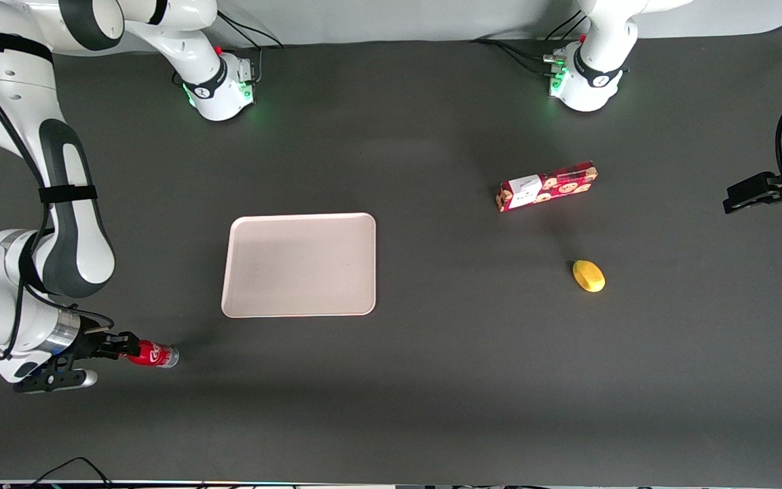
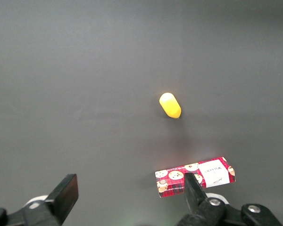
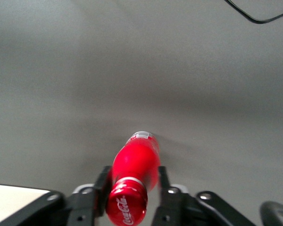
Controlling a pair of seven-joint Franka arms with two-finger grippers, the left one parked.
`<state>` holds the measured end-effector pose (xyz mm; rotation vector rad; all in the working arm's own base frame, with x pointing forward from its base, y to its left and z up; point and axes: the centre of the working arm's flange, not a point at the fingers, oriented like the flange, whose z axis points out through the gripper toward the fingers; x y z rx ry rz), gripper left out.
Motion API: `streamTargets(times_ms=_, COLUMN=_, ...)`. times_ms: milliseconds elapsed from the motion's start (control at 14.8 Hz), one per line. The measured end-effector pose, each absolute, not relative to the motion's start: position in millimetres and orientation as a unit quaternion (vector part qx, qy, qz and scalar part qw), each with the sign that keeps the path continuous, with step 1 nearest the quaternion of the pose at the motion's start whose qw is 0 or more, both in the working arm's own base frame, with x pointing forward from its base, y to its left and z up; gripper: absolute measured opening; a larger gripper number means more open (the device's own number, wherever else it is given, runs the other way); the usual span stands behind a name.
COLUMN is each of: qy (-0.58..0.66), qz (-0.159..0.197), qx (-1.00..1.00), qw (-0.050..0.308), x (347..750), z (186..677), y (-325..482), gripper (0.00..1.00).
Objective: Place coke bottle on tray
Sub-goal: 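Close the right gripper on the bottle's body and lift it, then carry the held bottle over the white tray and lower it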
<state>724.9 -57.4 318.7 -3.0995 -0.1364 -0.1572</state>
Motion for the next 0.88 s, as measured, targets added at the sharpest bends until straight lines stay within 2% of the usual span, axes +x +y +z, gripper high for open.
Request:
streamTargets(times_ms=68, qy=-0.047, qz=-0.051, qx=-0.997, qw=0.017, x=725, z=319, y=-57, gripper=0.37)
streamTargets(times_ms=135, qy=-0.048, qz=-0.052, qx=-0.997, qw=0.017, x=725, z=320, y=-58, gripper=0.32)
streamTargets(times_ms=405, qy=-0.05, qz=-0.056, qx=-0.997, qw=0.016, x=728, z=324, y=-58, gripper=0.32)
streamTargets(times_ms=541, qy=-0.053, qz=-0.049, qx=-0.997, qw=0.018, x=729, z=343, y=-57, gripper=0.32)
streamTargets(times_ms=676, qy=-0.065, qz=-0.024, qx=-0.997, qw=0.015, x=725, z=389, y=-52, gripper=0.32)
streamTargets(times_ms=878, qy=-0.077, qz=0.01, qx=-0.997, qw=0.021, x=695, z=493, y=-42, gripper=0.32)
